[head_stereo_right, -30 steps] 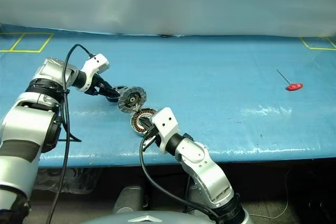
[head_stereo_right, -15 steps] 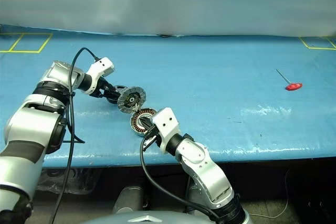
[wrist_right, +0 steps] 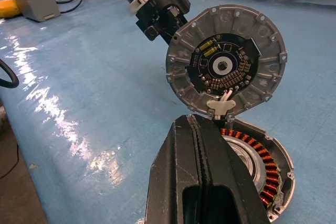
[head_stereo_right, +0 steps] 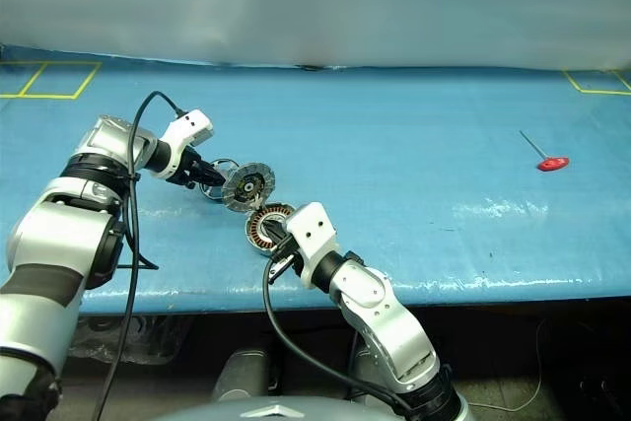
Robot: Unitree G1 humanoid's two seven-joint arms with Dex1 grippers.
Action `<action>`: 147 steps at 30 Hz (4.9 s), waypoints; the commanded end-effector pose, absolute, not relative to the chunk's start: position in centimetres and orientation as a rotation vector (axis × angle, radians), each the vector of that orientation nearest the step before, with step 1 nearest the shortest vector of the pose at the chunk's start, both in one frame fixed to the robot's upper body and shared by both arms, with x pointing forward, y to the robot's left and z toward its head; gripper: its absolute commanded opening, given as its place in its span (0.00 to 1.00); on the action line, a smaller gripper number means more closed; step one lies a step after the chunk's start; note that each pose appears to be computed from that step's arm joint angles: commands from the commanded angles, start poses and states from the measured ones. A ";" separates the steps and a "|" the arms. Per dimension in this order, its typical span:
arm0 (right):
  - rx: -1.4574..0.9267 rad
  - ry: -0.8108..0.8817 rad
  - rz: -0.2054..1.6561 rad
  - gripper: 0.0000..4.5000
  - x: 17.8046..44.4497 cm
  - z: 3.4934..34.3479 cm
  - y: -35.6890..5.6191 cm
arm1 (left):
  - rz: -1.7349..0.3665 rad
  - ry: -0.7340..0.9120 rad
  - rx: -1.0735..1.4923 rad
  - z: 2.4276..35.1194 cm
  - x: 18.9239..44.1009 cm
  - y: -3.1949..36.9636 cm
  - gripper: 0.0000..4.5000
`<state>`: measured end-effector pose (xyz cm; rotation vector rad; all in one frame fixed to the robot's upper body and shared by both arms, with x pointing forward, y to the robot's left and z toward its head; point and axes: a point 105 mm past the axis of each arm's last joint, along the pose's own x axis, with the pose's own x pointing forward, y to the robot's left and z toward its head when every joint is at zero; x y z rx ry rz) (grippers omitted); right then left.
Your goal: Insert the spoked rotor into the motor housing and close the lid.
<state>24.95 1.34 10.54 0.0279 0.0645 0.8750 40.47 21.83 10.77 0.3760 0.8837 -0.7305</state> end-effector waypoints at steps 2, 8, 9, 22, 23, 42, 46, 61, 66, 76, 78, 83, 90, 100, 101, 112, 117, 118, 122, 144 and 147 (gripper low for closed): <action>0.036 -0.010 0.869 0.00 24.8 12.3 1.2 | -0.718 0.875 0.392 11.2 40.6 22.1 0.31; 0.036 -0.012 0.869 0.00 25.0 12.4 1.2 | -0.716 0.826 0.390 12.8 41.0 22.4 0.31; 0.036 -0.013 0.871 0.00 25.0 12.4 1.3 | -0.720 0.817 0.386 13.1 41.0 22.5 0.31; 0.022 -0.003 0.900 0.00 25.1 12.3 1.3 | -0.721 0.685 0.410 17.9 40.1 26.3 0.31; 0.021 0.000 0.904 0.00 25.1 12.2 1.3 | -0.720 0.658 0.434 18.5 39.9 26.7 0.31; -0.012 0.071 0.862 0.00 25.8 10.4 -0.7 | -0.866 -0.092 0.479 28.5 29.6 20.3 0.31; -0.020 0.087 0.840 0.00 25.9 10.0 -1.7 | -0.864 -0.133 0.422 27.7 28.4 18.3 0.31; -0.061 -0.022 0.728 0.00 27.1 10.1 -6.9 | -0.785 0.030 0.153 19.1 26.0 12.7 0.31; -0.061 -0.066 0.713 0.00 27.8 9.5 -8.1 | -0.760 0.087 0.144 16.4 25.1 11.6 0.31; -0.023 -0.009 0.837 0.00 27.1 7.6 -7.6 | -0.609 0.054 0.149 12.5 25.1 11.7 0.31; -0.019 -0.001 0.845 0.00 27.0 7.4 -7.4 | -0.584 0.074 0.151 11.8 25.1 12.0 0.31; -0.009 0.005 0.854 0.00 26.8 7.1 -7.4 | -0.572 0.146 0.117 10.5 25.3 12.2 0.31; -0.007 0.006 0.851 0.00 26.9 7.0 -7.2 | -0.617 0.208 0.053 11.0 26.1 12.1 0.31; -0.009 -0.006 0.858 0.00 26.8 7.0 -7.0 | -0.623 0.300 0.027 12.3 27.6 12.6 0.31; -0.013 -0.008 0.861 0.00 26.8 7.0 -7.0 | -0.623 0.307 0.029 12.3 27.6 12.6 0.31; -0.055 0.047 1.020 0.00 26.5 5.5 -5.7 | -0.659 0.403 0.059 11.8 27.0 12.3 0.31; -0.060 0.050 1.035 0.00 26.6 5.2 -5.4 | -0.668 0.419 0.059 11.9 27.2 12.2 0.31; -0.058 0.049 1.036 0.00 26.5 5.2 -5.3 | -0.666 0.424 0.061 11.9 27.3 12.3 0.31; -0.052 0.045 1.037 0.00 26.4 5.2 -5.0 | -0.667 0.440 0.075 11.7 27.5 12.4 0.31; -0.055 0.038 0.999 0.00 26.7 4.9 -4.4 | -0.676 0.532 0.088 10.6 27.1 12.9 0.31; -0.057 0.042 0.995 0.00 26.7 4.9 -4.4 | -0.676 0.536 0.089 10.6 27.2 13.0 0.31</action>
